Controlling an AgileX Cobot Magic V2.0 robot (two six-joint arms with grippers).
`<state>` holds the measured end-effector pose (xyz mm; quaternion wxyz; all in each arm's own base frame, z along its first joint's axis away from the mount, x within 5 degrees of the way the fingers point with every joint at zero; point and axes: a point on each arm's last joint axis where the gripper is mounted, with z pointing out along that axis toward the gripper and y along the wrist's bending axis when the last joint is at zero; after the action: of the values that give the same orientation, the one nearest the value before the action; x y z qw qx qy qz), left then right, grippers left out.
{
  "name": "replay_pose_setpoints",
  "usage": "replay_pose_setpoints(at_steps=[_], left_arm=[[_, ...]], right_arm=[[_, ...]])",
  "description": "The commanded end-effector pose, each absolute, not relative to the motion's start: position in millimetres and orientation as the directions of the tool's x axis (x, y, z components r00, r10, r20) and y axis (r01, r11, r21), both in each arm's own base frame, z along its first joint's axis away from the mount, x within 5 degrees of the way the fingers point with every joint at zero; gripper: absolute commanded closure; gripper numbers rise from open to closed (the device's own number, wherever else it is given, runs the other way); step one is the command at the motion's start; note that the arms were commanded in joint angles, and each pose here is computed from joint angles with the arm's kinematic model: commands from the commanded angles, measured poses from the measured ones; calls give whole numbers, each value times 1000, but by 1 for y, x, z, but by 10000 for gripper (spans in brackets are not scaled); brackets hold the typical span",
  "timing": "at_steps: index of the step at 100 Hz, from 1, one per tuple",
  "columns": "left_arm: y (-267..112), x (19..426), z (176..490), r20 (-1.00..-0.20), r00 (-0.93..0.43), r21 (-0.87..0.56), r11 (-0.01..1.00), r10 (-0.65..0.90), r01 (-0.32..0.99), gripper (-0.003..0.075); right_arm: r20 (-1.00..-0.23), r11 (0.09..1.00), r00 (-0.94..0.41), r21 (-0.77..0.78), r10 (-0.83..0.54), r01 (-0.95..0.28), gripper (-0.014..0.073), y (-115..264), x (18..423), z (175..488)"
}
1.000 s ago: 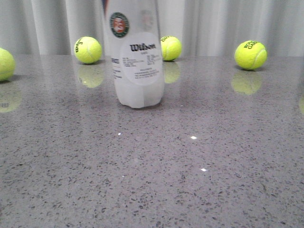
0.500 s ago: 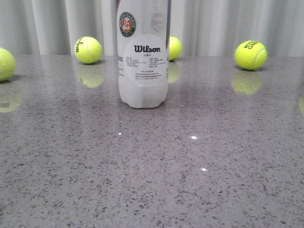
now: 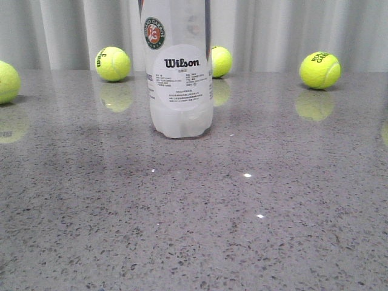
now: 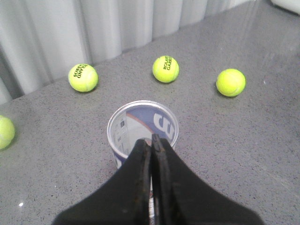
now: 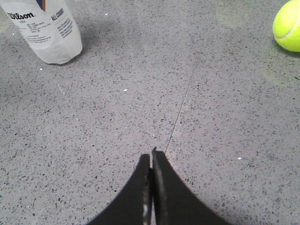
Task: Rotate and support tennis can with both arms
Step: 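Release the can rim and raise the left gripper away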
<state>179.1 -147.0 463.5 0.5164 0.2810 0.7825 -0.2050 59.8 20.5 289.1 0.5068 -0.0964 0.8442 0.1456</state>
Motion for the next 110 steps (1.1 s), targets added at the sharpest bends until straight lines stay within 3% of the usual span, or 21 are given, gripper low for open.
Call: replay_pose_setpoints(at_steps=[1,37,55,92,110], left_arm=[[-136,166,468,-977,-188,-45,762,102,646,741],[-109,135,383,-990,-133,-43,775,53,630,741],[-93,116,364,-998,-63,-23,778,21,627,741],[-78,100,311,-989,-120,-9,787,83,617,741],[-78,100,296,-994,-100,-27,791,43,611,741]], right_arm=[[-921,934,-389,138,-1,-330,651,22,62,303],[-921,934,-389,138,-1,-330,651,22,62,303],[-921,934,-389,138,-1,-330,651,22,62,303],[-921,934,-389,138,-1,-330,651,22,62,303],[-921,934,-389,138,-1,-330,651,22,62,303]])
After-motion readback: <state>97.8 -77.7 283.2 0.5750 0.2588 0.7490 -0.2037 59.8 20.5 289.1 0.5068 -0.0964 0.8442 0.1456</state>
